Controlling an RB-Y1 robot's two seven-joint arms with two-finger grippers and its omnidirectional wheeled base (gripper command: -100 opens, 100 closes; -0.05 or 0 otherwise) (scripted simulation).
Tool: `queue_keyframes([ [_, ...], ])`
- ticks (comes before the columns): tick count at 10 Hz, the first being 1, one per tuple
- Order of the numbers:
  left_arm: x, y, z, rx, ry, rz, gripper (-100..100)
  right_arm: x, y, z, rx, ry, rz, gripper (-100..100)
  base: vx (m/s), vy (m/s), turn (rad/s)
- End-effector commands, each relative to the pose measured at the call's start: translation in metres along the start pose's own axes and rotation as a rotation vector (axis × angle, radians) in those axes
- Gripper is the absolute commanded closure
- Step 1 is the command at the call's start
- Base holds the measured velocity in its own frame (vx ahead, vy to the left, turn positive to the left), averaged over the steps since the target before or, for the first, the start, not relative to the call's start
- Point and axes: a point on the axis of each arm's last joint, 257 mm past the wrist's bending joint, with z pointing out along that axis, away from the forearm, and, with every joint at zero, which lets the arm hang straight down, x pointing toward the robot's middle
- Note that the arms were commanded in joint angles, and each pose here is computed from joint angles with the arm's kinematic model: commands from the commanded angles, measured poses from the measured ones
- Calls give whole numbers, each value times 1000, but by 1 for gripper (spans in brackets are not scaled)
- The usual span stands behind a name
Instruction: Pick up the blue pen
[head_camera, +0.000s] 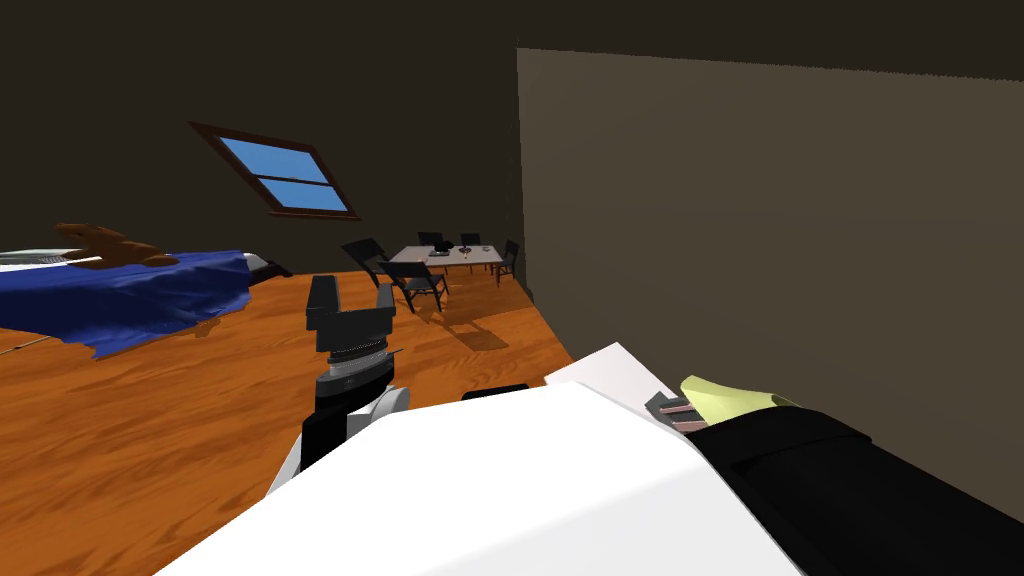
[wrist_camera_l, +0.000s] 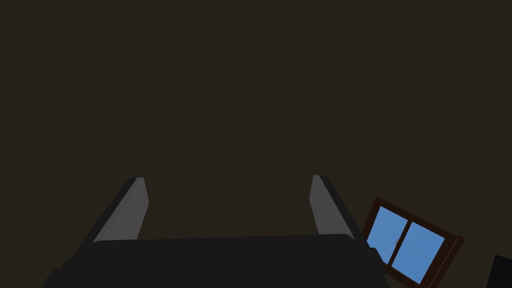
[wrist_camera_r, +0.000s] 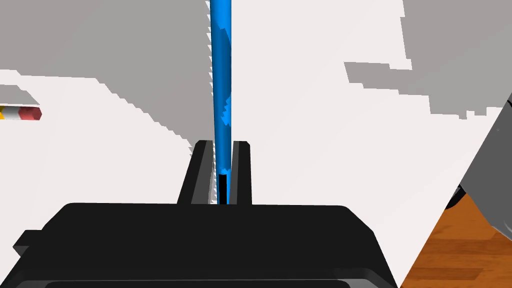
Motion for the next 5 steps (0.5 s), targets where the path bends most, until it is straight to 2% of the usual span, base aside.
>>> queue_keyframes([
  [1, 0, 0, 0, 0, 0, 0, 0, 22, 4, -2, -15, 24, -3, 100, 12, 31, 97],
  [2, 0, 0, 0, 0, 0, 0, 0, 9, -7, -5, 5, -8, 25, 100, 7, 19, 55],
  [3, 0, 0, 0, 0, 0, 0, 0, 34, 1, -5, -14, 23, 18, 100, 13, 36, 114],
  [5, 0, 0, 0, 0, 0, 0, 0, 22, -10, -8, 7, -9, 47, 100, 3, 9, 26],
])
